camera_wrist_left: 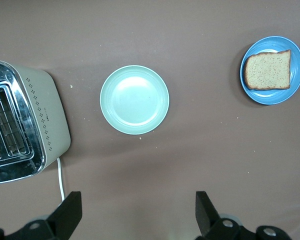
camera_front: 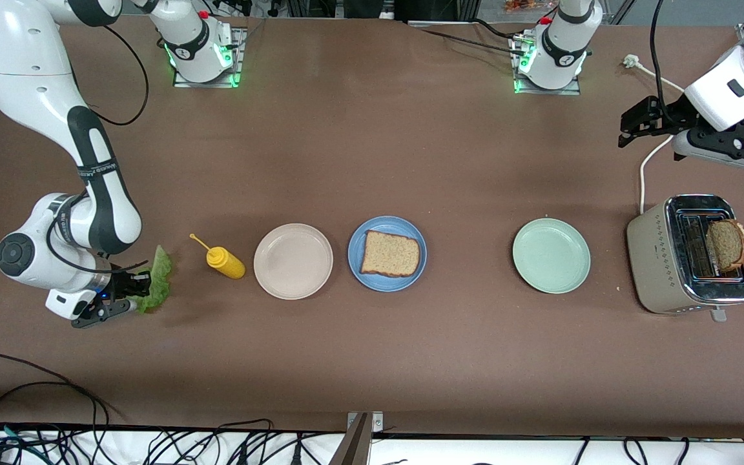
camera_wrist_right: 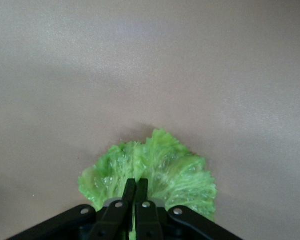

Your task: Make sandwich in blue plate with both arms

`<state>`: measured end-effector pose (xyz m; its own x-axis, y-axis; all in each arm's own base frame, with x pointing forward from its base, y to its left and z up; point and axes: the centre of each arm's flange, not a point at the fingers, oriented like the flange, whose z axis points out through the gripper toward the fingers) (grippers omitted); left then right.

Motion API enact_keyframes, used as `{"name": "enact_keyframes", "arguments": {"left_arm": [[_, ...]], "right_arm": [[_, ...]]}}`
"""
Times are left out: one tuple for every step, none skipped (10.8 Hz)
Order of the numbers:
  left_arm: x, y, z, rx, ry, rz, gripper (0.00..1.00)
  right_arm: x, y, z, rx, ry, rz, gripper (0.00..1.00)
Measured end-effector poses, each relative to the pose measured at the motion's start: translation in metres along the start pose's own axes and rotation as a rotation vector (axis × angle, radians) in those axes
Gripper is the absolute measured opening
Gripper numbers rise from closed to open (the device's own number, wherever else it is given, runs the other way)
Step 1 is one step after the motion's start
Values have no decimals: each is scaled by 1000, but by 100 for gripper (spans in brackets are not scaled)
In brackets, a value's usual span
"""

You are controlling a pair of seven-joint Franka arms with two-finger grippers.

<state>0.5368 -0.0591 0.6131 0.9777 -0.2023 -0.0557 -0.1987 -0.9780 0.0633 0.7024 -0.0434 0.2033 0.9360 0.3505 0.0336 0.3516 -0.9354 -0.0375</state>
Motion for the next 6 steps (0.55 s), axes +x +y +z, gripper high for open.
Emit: {"name": "enact_keyframes", "arguments": {"left_arm": [[0,0,0,-1,-4,-1,100],[-1,0,1,0,-8,-1,100],[-1,-1,2,15,-15,1,100],[-2,0,2,25,-20,4,100],[-2,1,2,31,-23,6,100],[-2,2,2,33,-24,8,100]], "right_arm": [[0,0,-1,0,1,0,4],[0,0,-1,0,1,0,4],[0,0,-1,0,1,0,3],[1,0,-3,-2,4,0,3],[2,0,-9,-4,11,-1,3],[3,-1,-21,-1,12,-2,3]]}}
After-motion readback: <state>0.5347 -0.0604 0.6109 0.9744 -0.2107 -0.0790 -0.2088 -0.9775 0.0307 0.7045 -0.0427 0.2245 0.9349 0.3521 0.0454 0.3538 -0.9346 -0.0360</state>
